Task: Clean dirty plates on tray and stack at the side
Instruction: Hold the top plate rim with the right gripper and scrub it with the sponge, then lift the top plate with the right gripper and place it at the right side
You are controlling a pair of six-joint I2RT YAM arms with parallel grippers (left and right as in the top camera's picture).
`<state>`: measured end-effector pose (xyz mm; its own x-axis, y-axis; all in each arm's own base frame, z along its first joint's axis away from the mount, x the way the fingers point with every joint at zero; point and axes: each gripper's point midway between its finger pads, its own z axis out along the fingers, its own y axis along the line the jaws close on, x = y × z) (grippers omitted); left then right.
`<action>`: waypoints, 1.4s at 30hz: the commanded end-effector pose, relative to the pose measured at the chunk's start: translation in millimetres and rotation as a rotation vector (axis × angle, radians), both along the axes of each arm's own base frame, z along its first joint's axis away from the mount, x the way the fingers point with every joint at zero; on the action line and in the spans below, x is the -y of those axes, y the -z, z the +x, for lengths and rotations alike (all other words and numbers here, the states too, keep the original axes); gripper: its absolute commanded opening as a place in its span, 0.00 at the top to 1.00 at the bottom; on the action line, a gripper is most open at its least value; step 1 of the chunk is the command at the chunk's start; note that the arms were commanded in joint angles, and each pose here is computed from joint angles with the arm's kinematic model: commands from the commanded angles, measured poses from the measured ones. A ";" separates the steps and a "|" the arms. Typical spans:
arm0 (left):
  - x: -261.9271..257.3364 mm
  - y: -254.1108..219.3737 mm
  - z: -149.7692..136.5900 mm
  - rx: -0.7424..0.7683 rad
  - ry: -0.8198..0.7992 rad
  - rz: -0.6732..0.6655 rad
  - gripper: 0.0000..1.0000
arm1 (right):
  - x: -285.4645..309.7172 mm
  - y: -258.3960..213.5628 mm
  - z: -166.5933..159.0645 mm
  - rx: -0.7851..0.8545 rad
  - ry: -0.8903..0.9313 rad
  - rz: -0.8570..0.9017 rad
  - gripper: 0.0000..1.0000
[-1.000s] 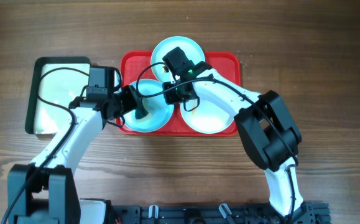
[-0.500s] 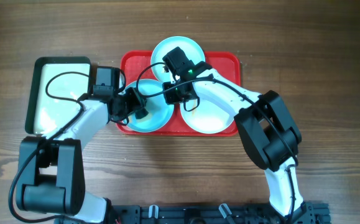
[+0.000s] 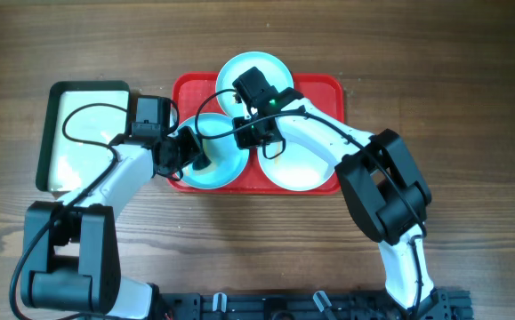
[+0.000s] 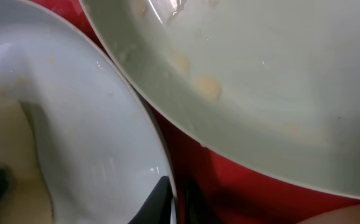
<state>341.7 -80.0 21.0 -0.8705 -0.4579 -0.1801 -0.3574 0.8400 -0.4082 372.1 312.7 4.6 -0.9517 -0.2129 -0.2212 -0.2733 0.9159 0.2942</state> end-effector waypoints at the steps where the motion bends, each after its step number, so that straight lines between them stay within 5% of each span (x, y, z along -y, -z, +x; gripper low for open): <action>1: -21.9 22.3 -5.0 -0.041 -0.039 0.133 0.96 | 0.3 5.8 4.0 -0.004 0.018 -0.009 0.91; 4: -73.2 33.9 -13.8 -0.086 -0.129 0.411 0.96 | 0.7 5.9 3.6 -0.005 0.018 -0.011 0.91; 7: -90.3 17.9 -14.1 -0.064 -0.163 0.505 0.96 | 0.6 5.9 3.4 -0.006 0.017 -0.010 0.91; 10: -83.3 -23.5 1.8 0.046 -0.179 0.462 0.96 | -0.2 5.8 2.5 -0.011 0.014 -0.006 0.91; 13: -30.6 -49.9 23.0 0.173 -0.084 0.169 0.96 | -1.0 5.0 3.9 -0.006 0.015 -0.001 0.91; 19: 15.8 -18.8 41.3 0.173 -0.007 0.038 0.96 | -1.2 4.7 3.5 -0.008 0.012 0.000 0.92; 25: 3.9 30.8 32.1 0.066 -0.007 0.146 0.96 | -1.6 4.5 3.9 -0.006 0.013 0.002 0.94; 30: -63.6 24.6 17.0 0.015 -0.100 0.437 0.96 | -1.0 4.8 3.2 -0.009 0.012 -0.001 0.94; 34: -90.7 -12.2 11.2 0.058 -0.166 0.573 0.96 | -1.4 4.5 4.0 -0.006 0.013 0.002 0.94; 38: -89.0 -88.2 20.0 0.271 -0.229 0.519 0.96 | -8.4 -2.4 3.9 0.008 -0.047 0.030 0.96; 42: -102.8 -169.7 -5.8 0.458 -0.326 0.469 0.96 | -13.8 -23.8 7.6 0.053 -0.108 0.050 0.96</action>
